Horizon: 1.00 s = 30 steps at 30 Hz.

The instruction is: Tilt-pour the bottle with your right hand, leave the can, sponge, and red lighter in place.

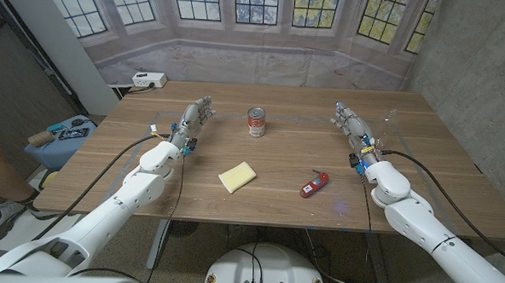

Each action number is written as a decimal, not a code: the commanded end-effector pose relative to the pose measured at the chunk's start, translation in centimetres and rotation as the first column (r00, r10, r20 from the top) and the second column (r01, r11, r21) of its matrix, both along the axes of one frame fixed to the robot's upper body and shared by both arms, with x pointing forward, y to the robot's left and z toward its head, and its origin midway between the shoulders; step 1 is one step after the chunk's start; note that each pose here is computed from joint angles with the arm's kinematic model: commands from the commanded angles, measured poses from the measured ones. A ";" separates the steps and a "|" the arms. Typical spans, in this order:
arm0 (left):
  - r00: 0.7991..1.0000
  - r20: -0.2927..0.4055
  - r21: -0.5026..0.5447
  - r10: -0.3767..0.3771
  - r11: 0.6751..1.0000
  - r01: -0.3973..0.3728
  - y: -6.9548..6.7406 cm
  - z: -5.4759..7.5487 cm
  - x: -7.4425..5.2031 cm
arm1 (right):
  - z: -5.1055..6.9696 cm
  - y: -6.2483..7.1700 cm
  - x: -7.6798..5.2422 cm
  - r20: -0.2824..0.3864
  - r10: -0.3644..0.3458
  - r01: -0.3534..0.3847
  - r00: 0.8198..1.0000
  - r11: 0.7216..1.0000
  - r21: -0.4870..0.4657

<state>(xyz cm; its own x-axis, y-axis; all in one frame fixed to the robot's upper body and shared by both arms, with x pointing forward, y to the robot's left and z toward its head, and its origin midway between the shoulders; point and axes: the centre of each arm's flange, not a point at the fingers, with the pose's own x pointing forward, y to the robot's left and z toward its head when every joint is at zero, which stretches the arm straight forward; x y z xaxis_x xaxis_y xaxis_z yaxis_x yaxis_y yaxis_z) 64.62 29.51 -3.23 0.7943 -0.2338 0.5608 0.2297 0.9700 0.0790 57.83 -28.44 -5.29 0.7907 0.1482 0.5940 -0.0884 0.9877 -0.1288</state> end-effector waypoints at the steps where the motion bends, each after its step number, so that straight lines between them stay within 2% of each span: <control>1: 1.000 0.002 -0.007 0.000 1.000 0.000 0.1 0.1 0.3 | -0.6 -1.5 -1.0 -0.006 -0.054 0.054 0.999 0.998 -0.009; 16: 1.000 0.006 -0.013 0.014 1.000 -0.014 -0.1 0.1 0.2 | -1.9 -4.6 -2.3 -0.040 -0.134 0.134 0.990 0.991 0.006; 30: 1.000 0.004 -0.008 0.025 1.000 -0.025 -0.6 0.1 0.1 | -4.1 -7.1 -3.4 -0.057 -0.229 0.232 0.972 0.971 0.057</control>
